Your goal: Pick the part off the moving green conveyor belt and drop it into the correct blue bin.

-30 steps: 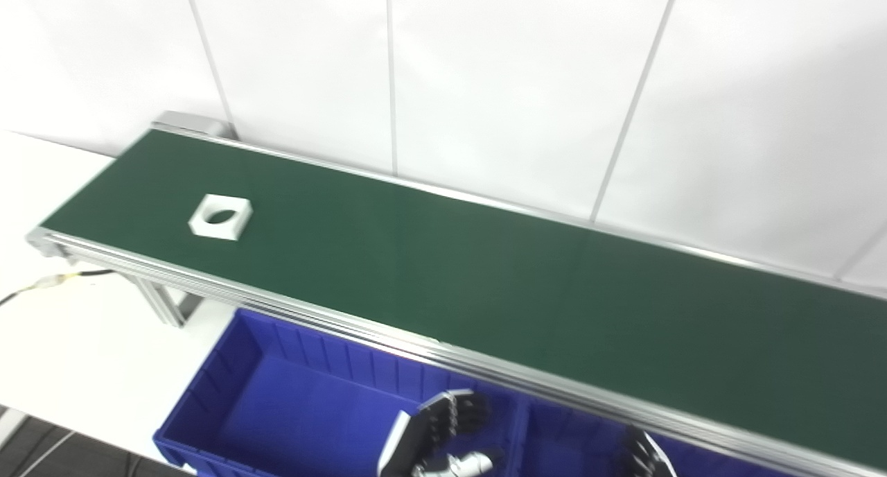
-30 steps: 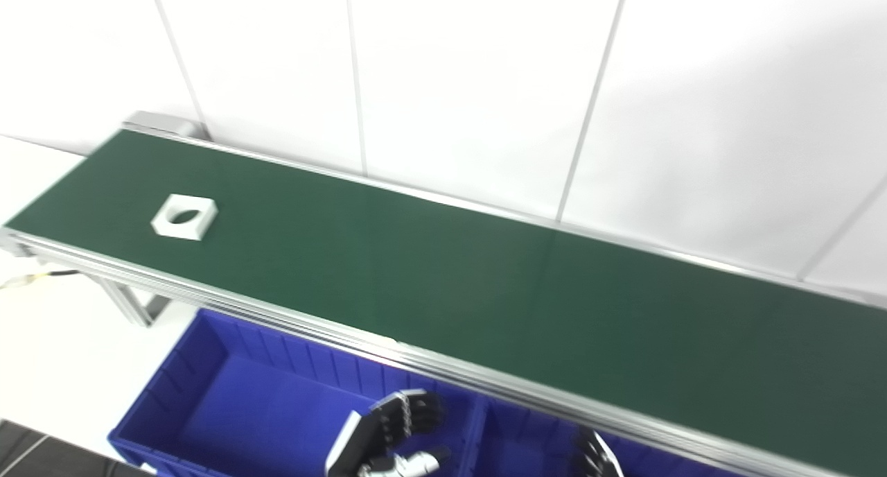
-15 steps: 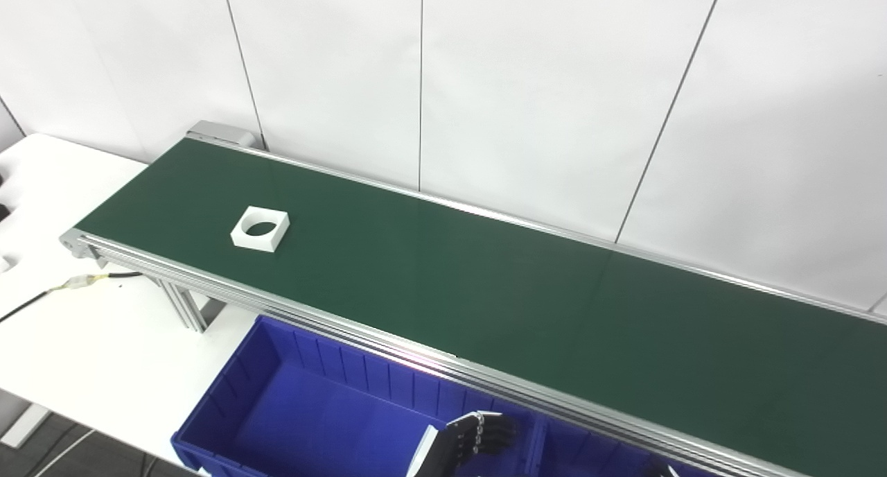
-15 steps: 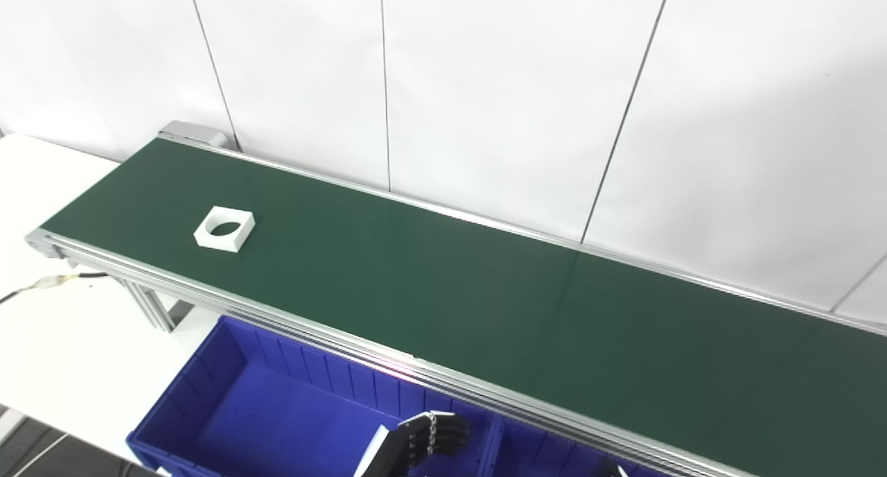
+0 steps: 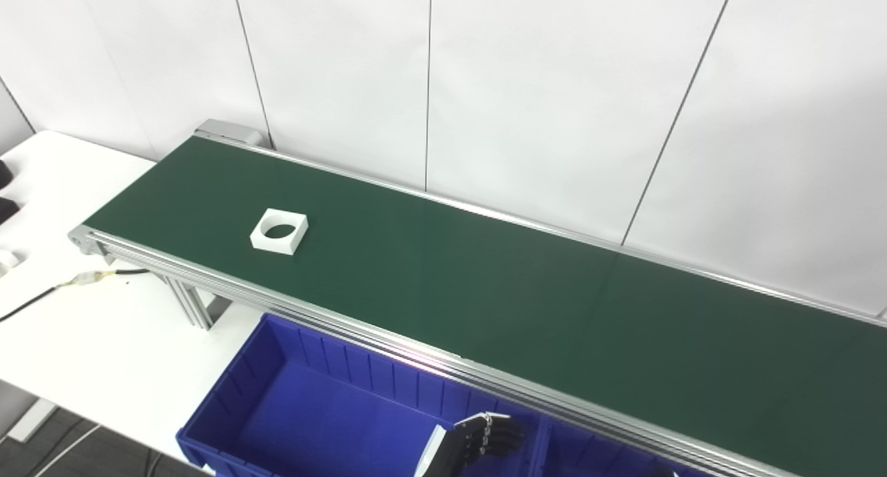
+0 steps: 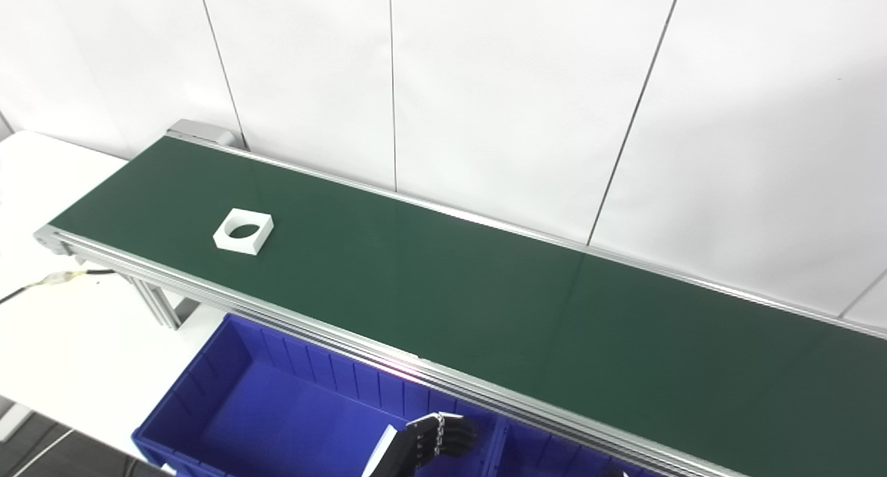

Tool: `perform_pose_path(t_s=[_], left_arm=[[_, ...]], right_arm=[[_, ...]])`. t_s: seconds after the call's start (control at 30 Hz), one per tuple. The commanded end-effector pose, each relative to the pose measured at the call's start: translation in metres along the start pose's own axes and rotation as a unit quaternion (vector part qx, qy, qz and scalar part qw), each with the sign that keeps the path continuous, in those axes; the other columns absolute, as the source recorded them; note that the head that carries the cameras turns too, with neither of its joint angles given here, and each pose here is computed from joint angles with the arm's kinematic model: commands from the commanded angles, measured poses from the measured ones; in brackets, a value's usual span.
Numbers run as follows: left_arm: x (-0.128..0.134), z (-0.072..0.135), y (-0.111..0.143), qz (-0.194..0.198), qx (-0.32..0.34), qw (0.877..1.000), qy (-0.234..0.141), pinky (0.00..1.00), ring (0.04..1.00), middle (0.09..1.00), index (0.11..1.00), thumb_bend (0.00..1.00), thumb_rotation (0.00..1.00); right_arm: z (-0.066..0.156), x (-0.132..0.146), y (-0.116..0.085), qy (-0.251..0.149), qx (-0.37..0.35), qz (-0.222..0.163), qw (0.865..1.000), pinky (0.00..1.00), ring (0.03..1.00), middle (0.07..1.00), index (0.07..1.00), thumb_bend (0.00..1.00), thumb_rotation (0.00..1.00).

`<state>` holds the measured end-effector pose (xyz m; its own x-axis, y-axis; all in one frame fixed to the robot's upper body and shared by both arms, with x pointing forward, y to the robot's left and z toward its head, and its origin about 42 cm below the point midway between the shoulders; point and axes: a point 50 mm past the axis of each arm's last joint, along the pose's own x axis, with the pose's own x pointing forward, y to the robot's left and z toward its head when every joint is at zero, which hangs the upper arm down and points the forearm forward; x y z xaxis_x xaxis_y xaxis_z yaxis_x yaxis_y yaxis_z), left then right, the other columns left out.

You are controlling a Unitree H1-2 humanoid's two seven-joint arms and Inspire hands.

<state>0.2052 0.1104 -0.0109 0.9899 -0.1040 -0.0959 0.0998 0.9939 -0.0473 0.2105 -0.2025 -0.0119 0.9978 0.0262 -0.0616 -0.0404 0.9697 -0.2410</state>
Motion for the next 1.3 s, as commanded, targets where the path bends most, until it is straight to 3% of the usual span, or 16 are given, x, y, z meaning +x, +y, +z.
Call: perform_pose_path(t_s=[0.0,0.9,1.1,1.27], left_arm=[[0.004,0.014,-0.01,0.0,-0.017,0.999,-0.035,0.69,0.668,0.68,0.657,0.77,0.0],[-0.002,0.022,-0.012,-0.009,-0.031,0.998,-0.051,0.63,0.621,0.657,0.649,0.81,0.0],[-0.001,0.041,-0.014,0.006,-0.04,0.996,-0.084,0.62,0.612,0.641,0.644,0.82,0.0],[0.014,0.064,-0.015,0.017,-0.047,0.991,-0.126,0.59,0.586,0.617,0.621,0.79,0.0]], right_arm=[[0.01,0.005,-0.001,-0.04,0.01,-0.001,0.999,0.68,0.788,0.836,0.864,0.59,0.0],[0.008,0.003,0.0,-0.031,0.026,0.002,0.999,0.68,0.781,0.83,0.859,0.59,0.0],[0.007,0.005,-0.005,-0.033,0.01,-0.001,0.999,0.66,0.762,0.822,0.853,0.59,0.0],[0.003,0.006,-0.008,-0.025,0.017,0.002,1.0,0.66,0.768,0.826,0.855,0.59,0.0]])
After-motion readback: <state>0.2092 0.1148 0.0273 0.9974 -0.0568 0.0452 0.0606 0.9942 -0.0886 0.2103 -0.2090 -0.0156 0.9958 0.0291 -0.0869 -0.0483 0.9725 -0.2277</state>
